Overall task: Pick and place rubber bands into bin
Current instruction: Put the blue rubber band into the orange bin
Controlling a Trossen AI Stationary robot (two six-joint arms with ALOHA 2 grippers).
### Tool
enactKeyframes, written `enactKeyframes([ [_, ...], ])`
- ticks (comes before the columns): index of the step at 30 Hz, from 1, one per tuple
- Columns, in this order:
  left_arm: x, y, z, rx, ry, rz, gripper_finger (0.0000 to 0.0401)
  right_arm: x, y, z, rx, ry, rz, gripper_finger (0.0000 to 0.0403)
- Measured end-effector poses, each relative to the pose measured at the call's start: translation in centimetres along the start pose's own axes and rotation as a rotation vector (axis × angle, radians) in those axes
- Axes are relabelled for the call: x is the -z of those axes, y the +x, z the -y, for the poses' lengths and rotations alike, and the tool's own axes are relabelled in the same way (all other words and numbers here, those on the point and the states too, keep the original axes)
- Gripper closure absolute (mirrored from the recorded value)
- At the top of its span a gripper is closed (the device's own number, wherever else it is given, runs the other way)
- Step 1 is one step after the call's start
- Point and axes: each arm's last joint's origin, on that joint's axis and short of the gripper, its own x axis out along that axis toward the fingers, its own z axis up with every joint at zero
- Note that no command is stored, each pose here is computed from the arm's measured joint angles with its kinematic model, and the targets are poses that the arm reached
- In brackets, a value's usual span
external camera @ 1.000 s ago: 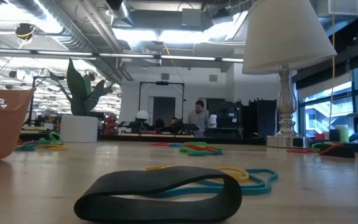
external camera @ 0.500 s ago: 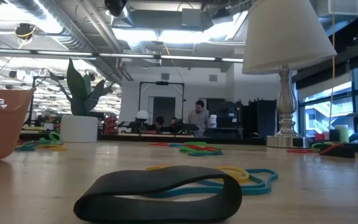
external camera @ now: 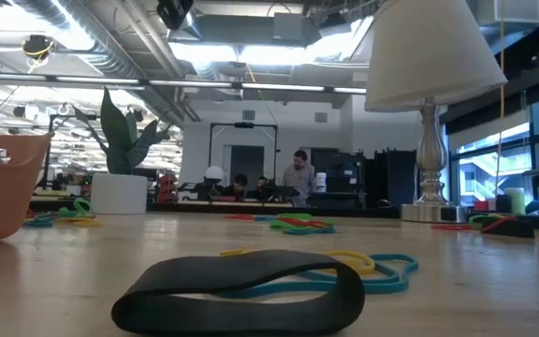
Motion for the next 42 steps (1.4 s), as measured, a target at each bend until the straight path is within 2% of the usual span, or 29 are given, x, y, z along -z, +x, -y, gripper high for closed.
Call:
enactKeyframes([
  [4, 0.5, -0.1, -0.1, -0.055, -0.001, -0.055, 0.0398, 0.6, -0.8, 1.1, 0.037, -0.018, -0.108, 0.0317],
  [8, 1.5, -0.4, 0.6, -0.098, -0.007, -0.189, 0.0398, -0.5, -3.4, 2.9, 0.077, 0.007, -0.171, 0.0279],
  [12, 1.9, -1.1, 2.1, -0.177, -0.002, -0.353, 0.0398, 0.1, -5.5, 4.0, 0.134, -0.069, -0.269, 0.0256],
  [17, 1.5, -1.6, 4.7, -0.205, -0.078, -0.461, 0.0398, 3.0, -7.9, 5.2, 0.23, -0.147, -0.401, 0.0254],
  [20, 1.7, -1.1, 6.2, -0.217, -0.137, -0.536, 0.0398, 5.5, -8.8, 5.8, 0.235, -0.141, -0.448, 0.026],
  [25, 2.6, 0.8, 8.9, -0.231, -0.218, -0.689, 0.0398, 10.0, -10.4, 7.2, 0.087, -0.044, -0.488, 0.0274],
  [28, 3.2, 2.1, 10.6, -0.204, -0.248, -0.759, 0.0398, 11.9, -11.6, 8.4, -0.086, 0.048, -0.484, 0.0284],
  [35, 5.2, 3.7, 13.7, -0.16, -0.282, -0.898, 0.0398, 16.3, -13.1, 11.8, -0.491, 0.154, -0.529, 0.0306],
  [42, 8.1, 5.0, 16.0, -0.208, -0.276, -0.994, 0.0398, 19.4, -12.9, 14.5, -0.56, 0.352, -0.512, 0.0327],
])
